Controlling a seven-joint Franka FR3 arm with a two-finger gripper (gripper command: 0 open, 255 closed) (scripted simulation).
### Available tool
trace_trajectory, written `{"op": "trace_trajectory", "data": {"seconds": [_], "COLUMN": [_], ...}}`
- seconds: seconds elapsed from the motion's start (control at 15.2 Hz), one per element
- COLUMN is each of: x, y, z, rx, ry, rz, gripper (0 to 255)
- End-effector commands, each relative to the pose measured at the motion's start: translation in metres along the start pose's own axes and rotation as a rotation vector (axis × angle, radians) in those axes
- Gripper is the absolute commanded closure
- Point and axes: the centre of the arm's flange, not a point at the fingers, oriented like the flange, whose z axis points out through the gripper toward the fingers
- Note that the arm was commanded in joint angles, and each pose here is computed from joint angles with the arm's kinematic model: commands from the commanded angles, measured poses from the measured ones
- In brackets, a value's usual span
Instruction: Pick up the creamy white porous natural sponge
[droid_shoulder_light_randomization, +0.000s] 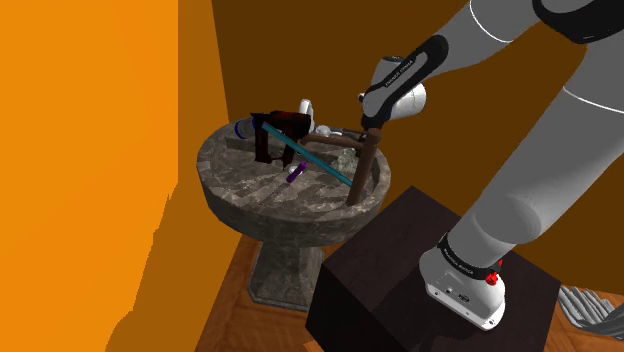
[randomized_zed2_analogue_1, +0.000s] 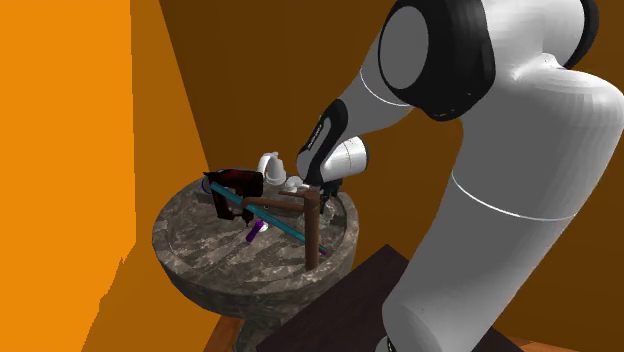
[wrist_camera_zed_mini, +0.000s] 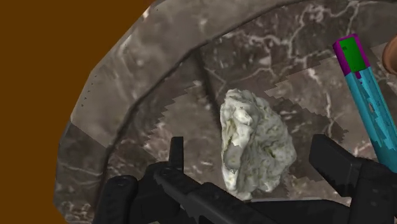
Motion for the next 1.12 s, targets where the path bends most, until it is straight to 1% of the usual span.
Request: {"op": "trace_trajectory", "data": {"seconds": [0.0,0.26,0.4,0.46,0.59,0.66,0.99,1.06], "x": [-0.001,-0.003,-0.003,0.000,0.006,0.013,0.008,-0.003], "y": [-0.001,-0.002,-0.002,-0.005,0.003,0.010,0.014,-0.002], "z": [0.011,0.035,0.035,0.033,0.043,0.042,0.040,0.035], "rx": [-0.001,-0.001,-0.001,-0.001,0.000,0.001,0.002,-0.001], "ry": [0.000,0.000,0.000,0.000,0.002,0.002,0.002,0.000], "rz": [-0.001,-0.001,-0.001,-0.002,-0.001,-0.001,0.000,-0.001], "gripper": [0,0,0,255,255,255,255,255]}}
